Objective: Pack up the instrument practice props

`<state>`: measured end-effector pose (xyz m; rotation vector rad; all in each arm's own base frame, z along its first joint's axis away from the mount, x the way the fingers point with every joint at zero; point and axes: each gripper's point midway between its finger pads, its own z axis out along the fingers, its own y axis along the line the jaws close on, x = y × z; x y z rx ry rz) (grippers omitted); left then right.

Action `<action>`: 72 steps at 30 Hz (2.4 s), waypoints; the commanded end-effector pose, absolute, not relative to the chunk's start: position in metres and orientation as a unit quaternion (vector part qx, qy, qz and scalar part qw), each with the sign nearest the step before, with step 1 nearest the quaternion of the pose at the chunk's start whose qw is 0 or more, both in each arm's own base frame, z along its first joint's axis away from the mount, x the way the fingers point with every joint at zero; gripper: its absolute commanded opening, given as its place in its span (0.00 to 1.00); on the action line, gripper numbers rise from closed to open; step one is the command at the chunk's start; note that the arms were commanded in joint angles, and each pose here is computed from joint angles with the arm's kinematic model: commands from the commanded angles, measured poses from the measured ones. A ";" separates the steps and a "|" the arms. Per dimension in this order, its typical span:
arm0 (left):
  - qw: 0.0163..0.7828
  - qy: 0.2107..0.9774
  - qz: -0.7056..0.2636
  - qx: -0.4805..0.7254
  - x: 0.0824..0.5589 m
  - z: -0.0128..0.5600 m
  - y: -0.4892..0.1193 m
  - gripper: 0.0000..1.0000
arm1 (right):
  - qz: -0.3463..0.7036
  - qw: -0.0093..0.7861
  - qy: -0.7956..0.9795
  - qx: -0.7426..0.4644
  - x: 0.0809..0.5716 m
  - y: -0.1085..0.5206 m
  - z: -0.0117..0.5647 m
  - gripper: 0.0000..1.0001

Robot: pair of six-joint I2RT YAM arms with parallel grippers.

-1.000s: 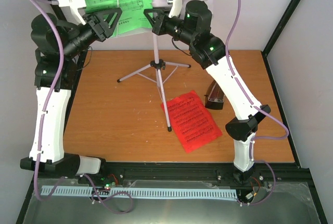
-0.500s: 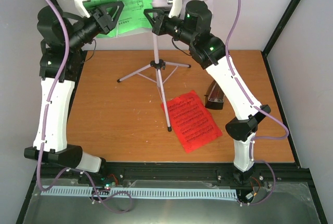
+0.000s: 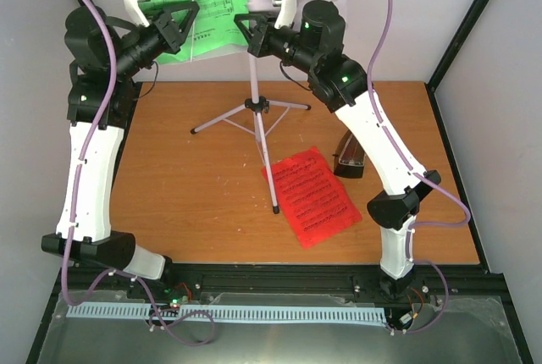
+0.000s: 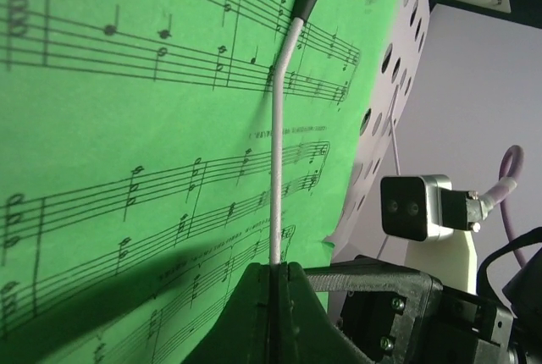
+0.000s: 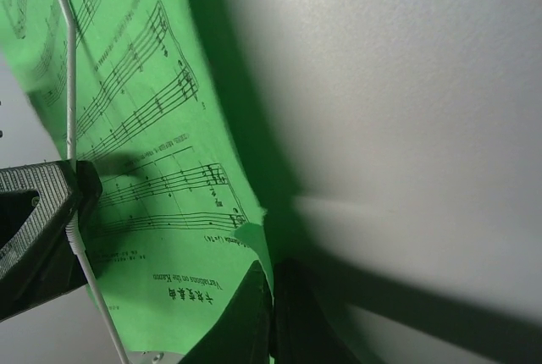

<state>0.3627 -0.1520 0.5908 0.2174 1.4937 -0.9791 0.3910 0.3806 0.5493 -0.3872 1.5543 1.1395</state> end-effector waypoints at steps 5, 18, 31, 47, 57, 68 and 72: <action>0.638 0.627 -0.432 0.115 0.347 0.613 -0.155 0.00 | 0.479 0.571 0.648 -0.157 0.385 0.371 0.564 0.03; 0.670 0.581 -0.417 0.201 0.319 0.625 -0.164 0.00 | 0.473 0.572 0.656 -0.138 0.388 0.365 0.562 0.03; 0.676 0.571 -0.405 0.231 0.314 0.621 -0.168 0.00 | 0.461 0.583 0.659 -0.117 0.385 0.352 0.568 0.03; 0.683 0.587 -0.397 0.180 0.327 0.619 -0.157 0.24 | 0.314 0.730 0.606 0.022 0.298 0.176 0.594 0.03; 0.690 0.569 -0.395 0.211 0.287 0.620 -0.156 0.77 | 0.413 0.603 0.670 -0.130 0.218 0.201 0.514 0.03; 0.614 0.613 -0.456 0.195 0.223 0.482 -0.157 0.93 | 0.450 0.377 0.800 -0.127 0.171 0.211 0.299 0.03; 0.564 0.665 -0.469 0.139 0.224 0.412 -0.153 0.93 | 0.367 0.321 0.870 -0.072 0.176 0.190 0.210 0.03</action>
